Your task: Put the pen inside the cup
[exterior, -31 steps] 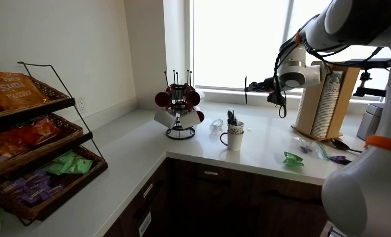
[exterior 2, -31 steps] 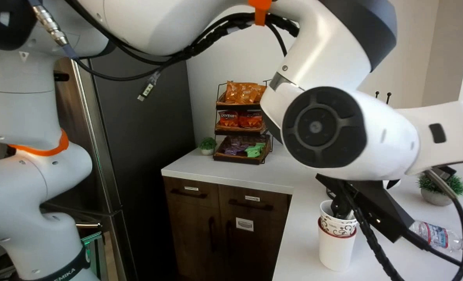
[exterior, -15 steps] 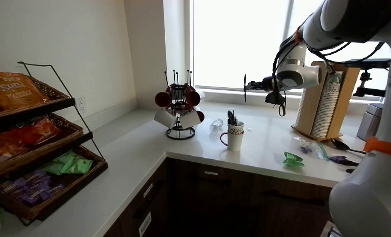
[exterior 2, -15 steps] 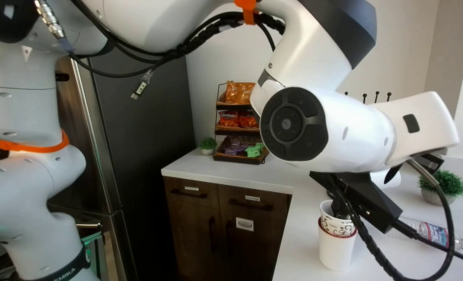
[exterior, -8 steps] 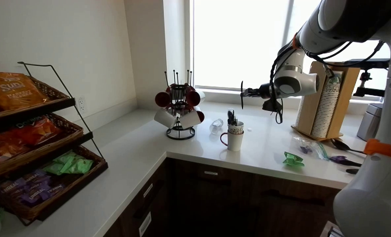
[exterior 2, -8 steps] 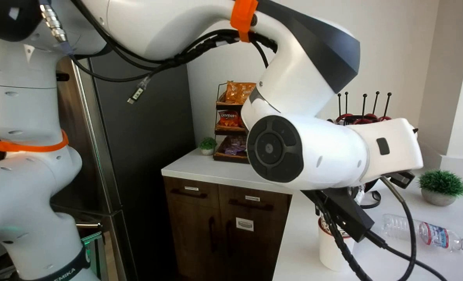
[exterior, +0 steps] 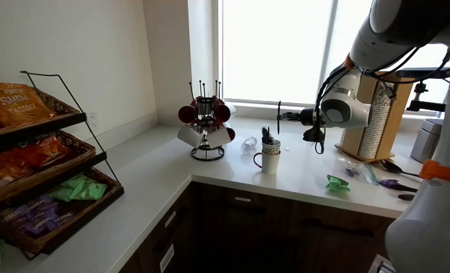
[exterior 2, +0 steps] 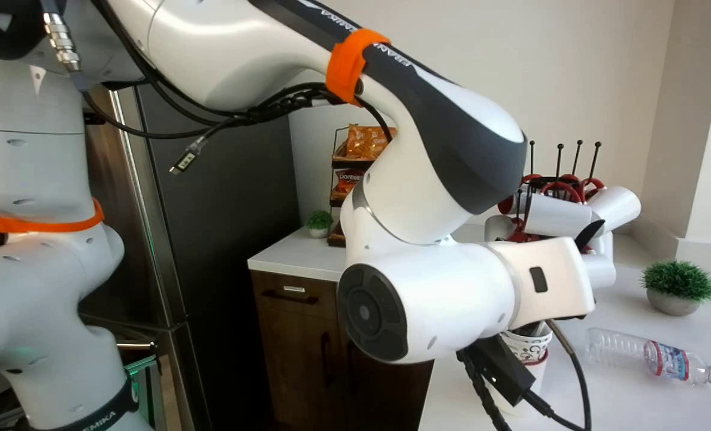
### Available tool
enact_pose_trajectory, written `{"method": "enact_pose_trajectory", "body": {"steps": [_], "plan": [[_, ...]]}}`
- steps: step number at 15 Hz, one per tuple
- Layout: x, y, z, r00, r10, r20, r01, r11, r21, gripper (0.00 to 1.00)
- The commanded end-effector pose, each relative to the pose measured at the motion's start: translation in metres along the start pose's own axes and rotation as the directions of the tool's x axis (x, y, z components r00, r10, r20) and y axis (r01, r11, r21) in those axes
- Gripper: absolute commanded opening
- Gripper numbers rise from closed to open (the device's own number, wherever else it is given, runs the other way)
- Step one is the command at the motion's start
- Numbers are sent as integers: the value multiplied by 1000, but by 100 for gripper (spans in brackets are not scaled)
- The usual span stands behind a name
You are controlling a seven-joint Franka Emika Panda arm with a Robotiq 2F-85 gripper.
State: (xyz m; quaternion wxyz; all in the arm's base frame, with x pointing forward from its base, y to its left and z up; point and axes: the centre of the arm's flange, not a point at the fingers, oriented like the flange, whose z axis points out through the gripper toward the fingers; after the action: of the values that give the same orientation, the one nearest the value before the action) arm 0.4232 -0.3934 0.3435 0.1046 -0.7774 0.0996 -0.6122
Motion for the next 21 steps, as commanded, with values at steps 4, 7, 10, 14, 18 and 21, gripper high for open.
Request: {"method": "enact_pose_trajectory", "body": {"steps": [4, 7, 10, 14, 18, 21], "plan": [[-42, -27, -10, 1000, -9, -11, 10, 998, 62, 3], [-51, -32, -9, 999, -33, -18, 35, 997, 75, 3], [-59, -34, -8, 998, -61, -26, 63, 995, 75, 3], [-64, -33, -7, 992, -104, -64, 107, 993, 42, 3], [-68, -30, -6, 989, -120, -83, 122, 992, 13, 3], [-80, -31, -3, 985, -152, -84, 151, 988, -11, 3]]}}
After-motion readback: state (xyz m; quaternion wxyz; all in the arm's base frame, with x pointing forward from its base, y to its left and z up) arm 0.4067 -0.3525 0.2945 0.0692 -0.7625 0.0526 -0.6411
